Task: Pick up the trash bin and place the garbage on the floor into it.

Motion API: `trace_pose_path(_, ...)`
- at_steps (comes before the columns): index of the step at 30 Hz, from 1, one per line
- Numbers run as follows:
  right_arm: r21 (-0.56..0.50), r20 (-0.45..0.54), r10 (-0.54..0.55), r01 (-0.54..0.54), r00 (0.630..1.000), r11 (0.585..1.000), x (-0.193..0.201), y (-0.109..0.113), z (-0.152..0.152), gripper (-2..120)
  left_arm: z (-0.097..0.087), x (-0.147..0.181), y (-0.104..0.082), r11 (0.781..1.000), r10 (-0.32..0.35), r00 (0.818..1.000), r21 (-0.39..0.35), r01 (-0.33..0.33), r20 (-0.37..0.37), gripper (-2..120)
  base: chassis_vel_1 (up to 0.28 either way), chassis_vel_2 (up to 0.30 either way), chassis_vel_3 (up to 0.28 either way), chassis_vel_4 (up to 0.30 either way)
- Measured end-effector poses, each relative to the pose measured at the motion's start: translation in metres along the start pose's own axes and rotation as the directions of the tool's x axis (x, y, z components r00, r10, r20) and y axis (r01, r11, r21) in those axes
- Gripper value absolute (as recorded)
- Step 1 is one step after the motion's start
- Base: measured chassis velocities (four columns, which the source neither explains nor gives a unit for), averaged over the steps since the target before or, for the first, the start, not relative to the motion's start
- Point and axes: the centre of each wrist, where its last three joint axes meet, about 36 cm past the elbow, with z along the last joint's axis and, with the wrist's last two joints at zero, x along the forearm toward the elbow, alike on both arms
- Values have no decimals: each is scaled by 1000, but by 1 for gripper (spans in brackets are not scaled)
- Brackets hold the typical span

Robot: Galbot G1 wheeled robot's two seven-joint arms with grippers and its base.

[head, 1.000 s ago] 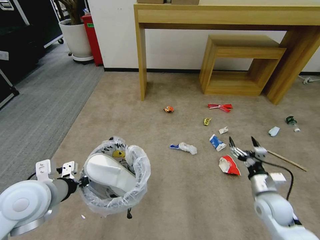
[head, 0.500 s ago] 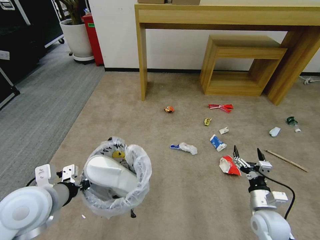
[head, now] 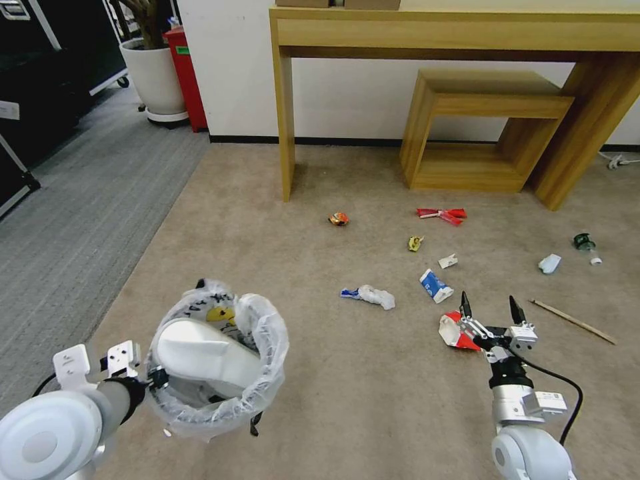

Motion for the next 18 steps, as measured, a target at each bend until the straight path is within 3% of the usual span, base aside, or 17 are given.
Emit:
trace_pose_path(10, -19, 14, -36, 36, 999, 999, -4, 11, 5, 100, -12, 7, 5, 999, -39, 999, 23, 39, 4, 0, -11, 8, 15, -13)
trace_pose_path(18, -35, 21, -58, 59, 998, 998, -9, 18, 8, 100, -19, 13, 4, 999, -39, 999, 19, 39, 5, 0, -115, 133, 122, -127)
